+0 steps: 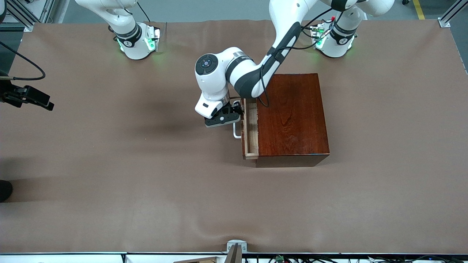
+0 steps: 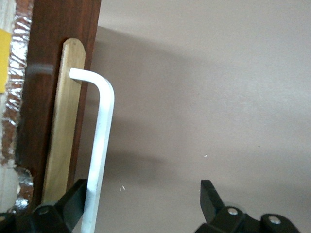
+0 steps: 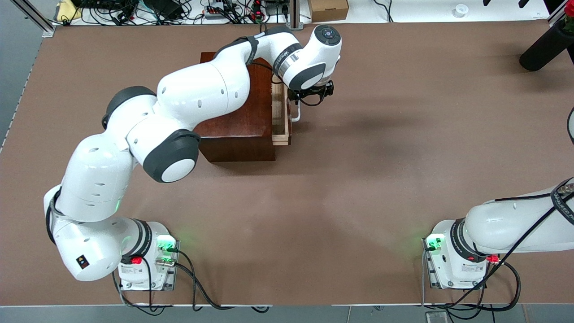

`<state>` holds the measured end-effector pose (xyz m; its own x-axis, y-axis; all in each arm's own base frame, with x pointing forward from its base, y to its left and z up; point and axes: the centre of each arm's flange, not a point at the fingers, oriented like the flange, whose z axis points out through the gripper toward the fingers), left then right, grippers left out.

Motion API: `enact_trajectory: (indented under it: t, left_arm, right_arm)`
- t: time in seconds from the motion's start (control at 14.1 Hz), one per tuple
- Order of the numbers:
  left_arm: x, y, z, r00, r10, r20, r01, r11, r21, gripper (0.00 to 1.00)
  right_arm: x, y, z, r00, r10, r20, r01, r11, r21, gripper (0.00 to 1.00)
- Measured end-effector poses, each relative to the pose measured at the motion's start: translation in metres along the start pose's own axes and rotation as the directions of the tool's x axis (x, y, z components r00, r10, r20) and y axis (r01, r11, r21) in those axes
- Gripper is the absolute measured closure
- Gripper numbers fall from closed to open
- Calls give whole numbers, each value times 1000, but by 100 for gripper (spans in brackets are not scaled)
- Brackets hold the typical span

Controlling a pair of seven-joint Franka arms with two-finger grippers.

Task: Open drawer, take yellow block, close drawer
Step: 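Pull the drawer out of the box with the left gripper, then keep pulling the drawer further open with the left gripper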

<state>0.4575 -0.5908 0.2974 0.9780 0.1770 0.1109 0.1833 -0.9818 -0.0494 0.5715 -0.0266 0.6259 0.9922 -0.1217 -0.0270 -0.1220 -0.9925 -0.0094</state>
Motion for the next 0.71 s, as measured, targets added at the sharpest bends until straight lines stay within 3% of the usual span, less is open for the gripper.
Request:
enact_trajectory:
  t: [0.71]
  left_arm:
    - [-1,2,1,1000,-13,-12,13,1000,-20,0]
  right_arm:
    - [0,0,0,1000,-1,0,1,1000,0,0]
